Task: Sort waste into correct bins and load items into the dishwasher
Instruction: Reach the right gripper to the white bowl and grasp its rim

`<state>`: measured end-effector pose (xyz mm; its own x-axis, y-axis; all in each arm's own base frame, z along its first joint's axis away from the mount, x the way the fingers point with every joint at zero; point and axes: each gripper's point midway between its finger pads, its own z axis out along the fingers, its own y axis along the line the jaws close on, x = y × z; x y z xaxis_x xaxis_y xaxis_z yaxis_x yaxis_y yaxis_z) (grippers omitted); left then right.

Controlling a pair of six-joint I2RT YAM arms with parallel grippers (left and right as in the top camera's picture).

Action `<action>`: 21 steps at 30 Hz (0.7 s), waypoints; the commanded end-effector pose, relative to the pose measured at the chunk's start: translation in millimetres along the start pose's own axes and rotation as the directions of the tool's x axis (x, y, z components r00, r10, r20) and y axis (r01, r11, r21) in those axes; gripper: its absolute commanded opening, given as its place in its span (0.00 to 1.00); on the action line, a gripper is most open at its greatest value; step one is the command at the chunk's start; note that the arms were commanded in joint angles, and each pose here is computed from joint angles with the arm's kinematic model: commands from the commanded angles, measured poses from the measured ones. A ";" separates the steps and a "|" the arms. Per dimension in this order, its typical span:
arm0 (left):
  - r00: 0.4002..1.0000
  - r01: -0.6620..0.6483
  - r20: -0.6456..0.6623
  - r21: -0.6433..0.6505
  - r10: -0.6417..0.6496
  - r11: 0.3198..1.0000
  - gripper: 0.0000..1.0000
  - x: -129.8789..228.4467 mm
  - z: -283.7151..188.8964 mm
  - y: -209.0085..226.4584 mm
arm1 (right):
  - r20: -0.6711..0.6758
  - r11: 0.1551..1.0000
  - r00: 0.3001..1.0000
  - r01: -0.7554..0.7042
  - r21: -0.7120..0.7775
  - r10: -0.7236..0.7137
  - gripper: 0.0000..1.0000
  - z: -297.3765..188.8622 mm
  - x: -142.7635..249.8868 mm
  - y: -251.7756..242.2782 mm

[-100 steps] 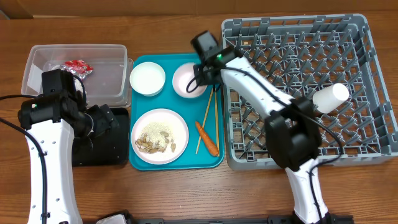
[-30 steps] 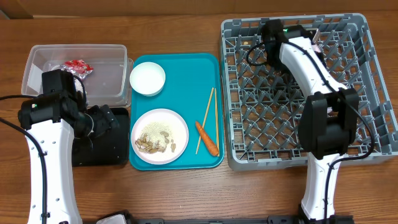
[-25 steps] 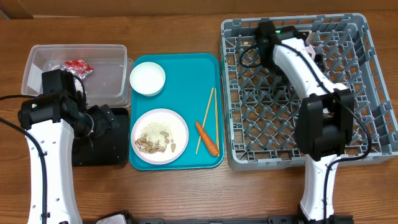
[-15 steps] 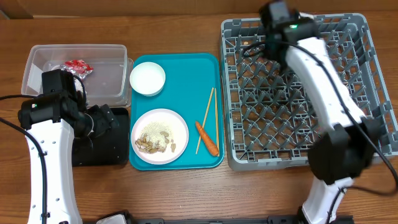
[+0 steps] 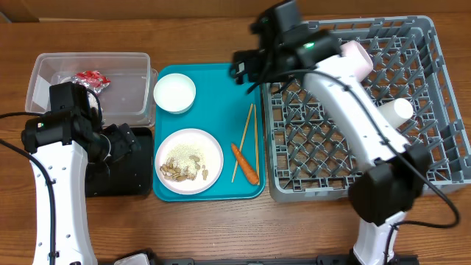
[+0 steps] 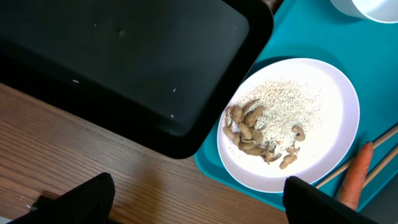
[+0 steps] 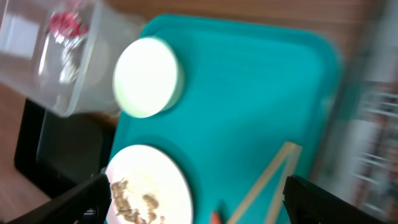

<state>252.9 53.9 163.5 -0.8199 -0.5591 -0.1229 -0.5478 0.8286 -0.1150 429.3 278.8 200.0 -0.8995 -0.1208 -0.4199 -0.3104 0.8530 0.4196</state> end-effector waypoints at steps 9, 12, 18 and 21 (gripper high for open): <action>1.000 -0.005 -0.003 0.003 0.005 1.000 0.89 0.9 0.6 -0.4 | -0.045 0.989 0.994 0.096 -0.109 -0.101 0.85 94.8 25.0 61.3; 1.000 -0.005 -0.003 0.003 0.005 1.000 0.89 1.0 0.6 -0.4 | -0.032 0.997 0.998 0.053 -0.052 -0.055 0.83 116.8 26.0 55.7; 1.000 -0.005 -0.003 0.003 0.005 1.000 0.89 1.0 0.6 -0.4 | -0.023 1.000 1.000 0.012 -0.024 -0.012 0.81 151.8 28.9 46.3; 1.000 -0.005 -0.003 0.003 0.005 1.000 0.88 1.0 0.6 -0.4 | -0.003 0.999 1.000 -0.020 -0.036 0.019 0.76 162.6 24.9 46.4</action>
<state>252.8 53.8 163.5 -0.8200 -0.5592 -0.1222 -0.5479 0.8286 -0.1148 436.7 397.6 88.2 -0.8941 -0.1531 -0.4209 -0.3521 0.8210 0.4494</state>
